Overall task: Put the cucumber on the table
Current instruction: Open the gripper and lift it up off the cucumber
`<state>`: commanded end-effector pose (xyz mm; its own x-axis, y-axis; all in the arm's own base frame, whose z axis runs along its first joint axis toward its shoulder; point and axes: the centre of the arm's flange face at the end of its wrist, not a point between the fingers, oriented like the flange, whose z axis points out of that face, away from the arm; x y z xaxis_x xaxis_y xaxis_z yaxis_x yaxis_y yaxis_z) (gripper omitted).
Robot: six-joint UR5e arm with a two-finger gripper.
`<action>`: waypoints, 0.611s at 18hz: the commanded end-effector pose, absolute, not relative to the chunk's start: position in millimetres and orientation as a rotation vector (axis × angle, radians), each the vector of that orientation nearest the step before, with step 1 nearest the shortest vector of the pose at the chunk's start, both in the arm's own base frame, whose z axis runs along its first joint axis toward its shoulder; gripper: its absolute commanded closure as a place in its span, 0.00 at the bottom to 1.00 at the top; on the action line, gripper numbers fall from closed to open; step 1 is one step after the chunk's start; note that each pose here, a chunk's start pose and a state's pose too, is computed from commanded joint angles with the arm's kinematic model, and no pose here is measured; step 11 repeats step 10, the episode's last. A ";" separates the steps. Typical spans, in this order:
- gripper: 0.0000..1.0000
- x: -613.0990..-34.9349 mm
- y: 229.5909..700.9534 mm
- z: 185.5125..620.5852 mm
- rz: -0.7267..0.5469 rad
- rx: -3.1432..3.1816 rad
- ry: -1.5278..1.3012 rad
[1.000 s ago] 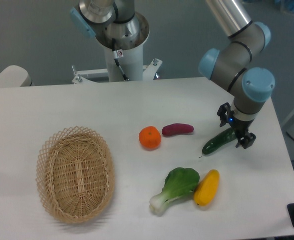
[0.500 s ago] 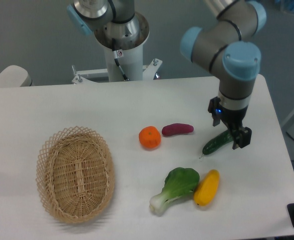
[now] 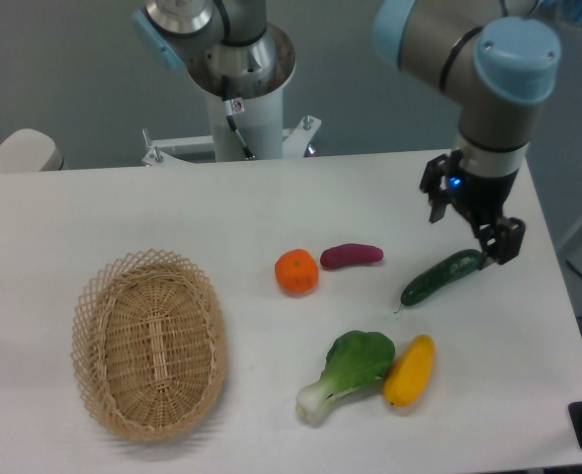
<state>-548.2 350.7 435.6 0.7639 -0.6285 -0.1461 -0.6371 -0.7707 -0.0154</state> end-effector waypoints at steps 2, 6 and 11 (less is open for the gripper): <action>0.00 -561.2 327.4 434.7 0.204 -2.873 1.107; 0.00 -573.3 301.3 433.0 0.199 -2.832 1.241; 0.00 -572.2 302.1 433.2 0.199 -2.830 1.243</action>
